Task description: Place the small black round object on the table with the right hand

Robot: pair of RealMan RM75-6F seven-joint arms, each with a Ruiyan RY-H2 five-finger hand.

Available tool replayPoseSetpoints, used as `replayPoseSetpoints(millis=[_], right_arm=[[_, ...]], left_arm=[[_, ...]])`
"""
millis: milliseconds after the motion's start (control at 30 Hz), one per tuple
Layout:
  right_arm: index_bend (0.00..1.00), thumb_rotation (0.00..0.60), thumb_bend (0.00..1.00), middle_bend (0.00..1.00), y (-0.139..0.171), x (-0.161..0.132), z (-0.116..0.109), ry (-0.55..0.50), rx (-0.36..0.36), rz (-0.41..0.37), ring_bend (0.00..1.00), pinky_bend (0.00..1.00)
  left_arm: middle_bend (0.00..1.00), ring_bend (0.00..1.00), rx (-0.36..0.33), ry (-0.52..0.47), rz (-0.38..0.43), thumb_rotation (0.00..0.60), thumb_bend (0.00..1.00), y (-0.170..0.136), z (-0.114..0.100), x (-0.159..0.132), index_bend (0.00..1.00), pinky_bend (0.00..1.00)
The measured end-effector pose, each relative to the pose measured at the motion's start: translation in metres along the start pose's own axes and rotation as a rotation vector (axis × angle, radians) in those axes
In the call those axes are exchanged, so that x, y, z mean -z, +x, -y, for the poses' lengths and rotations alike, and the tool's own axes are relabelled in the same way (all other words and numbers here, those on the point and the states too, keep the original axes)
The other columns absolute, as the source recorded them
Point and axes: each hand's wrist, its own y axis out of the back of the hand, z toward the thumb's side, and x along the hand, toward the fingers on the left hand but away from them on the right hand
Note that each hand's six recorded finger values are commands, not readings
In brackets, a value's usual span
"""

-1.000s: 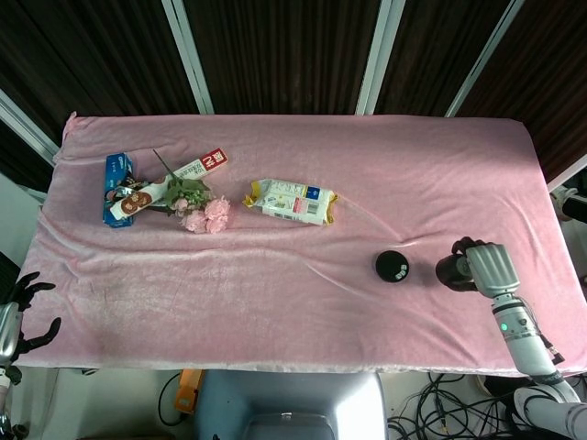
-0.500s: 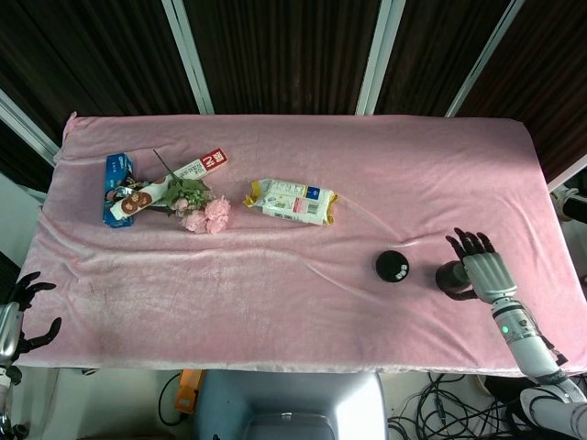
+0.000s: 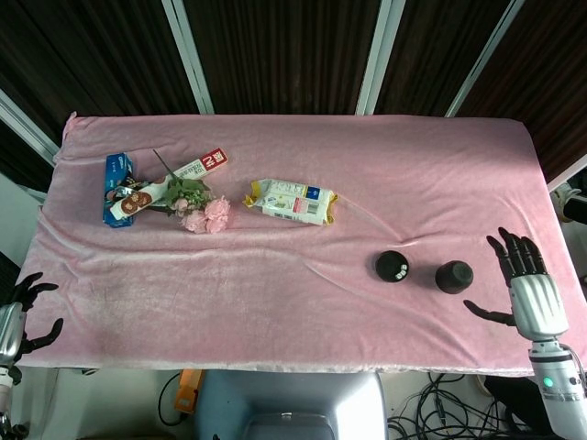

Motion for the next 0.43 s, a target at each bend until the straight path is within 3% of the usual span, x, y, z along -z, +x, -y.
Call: replayPoseSetpoints(millis=[200, 433], right_arm=[[0.0, 0.6, 0.13, 0.0, 0.019, 0.011, -0.003, -0.008, 0.091, 0.101, 0.0, 0.03], [0.0, 0.6, 0.13, 0.0, 0.017, 0.017, 0.002, -0.038, 0.066, 0.119, 0.0, 0.04]], left_arm=[[0.1, 0.12, 0.007, 0.014, -0.005, 0.6, 0.36, 0.001, 0.003, -0.001, 0.29, 0.34], [0.1, 0.12, 0.007, 0.015, -0.006, 0.6, 0.36, 0.002, 0.003, -0.001, 0.29, 0.34]])
